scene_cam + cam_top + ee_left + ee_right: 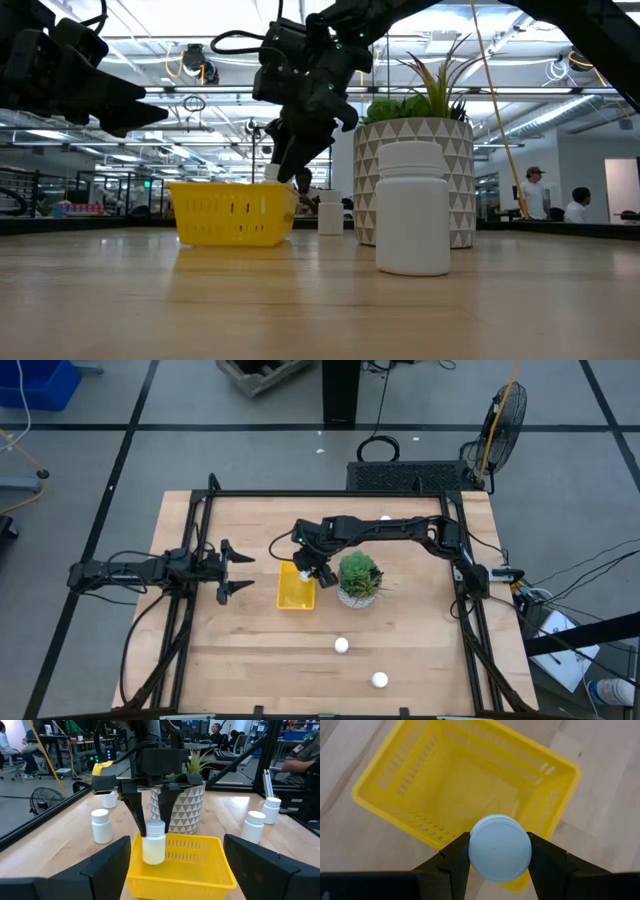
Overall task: Pick and place pill bottles into a basket
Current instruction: Put the white medicine bottle into the yellow basket
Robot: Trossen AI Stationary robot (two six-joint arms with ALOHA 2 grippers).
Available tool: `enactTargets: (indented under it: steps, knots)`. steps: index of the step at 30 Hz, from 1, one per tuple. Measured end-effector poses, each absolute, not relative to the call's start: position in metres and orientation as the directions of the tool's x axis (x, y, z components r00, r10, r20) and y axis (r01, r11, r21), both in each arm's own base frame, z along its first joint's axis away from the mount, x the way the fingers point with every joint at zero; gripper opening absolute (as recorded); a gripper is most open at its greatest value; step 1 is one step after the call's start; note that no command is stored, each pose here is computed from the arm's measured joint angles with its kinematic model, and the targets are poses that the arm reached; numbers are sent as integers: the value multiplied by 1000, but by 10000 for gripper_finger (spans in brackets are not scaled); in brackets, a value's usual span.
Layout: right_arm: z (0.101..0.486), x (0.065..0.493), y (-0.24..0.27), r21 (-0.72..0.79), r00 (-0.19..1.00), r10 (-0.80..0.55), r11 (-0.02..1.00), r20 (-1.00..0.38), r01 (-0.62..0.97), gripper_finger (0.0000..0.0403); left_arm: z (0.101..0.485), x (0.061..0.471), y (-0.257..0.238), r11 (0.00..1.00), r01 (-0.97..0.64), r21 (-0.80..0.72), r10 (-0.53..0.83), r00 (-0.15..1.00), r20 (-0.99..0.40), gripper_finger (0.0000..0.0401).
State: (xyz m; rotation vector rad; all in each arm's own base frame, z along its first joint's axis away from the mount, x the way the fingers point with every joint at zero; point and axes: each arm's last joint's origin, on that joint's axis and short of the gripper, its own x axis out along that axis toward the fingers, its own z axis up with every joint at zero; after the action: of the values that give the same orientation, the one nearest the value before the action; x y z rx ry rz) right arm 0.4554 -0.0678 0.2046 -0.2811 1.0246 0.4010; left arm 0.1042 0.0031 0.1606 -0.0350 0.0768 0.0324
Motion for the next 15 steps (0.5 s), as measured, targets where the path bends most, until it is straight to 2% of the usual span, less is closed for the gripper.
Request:
enactTargets:
  steps: [5,15]
  knots:
    - [205,456,-64,-5,465,244,882,-851,-472,160,161,104,3,999,-34,-34,31,997,-77,324]
    - [203,458,-63,-1,465,243,885,-851,-465,160,160,104,3,999,-34,-34,31,996,-78,324]
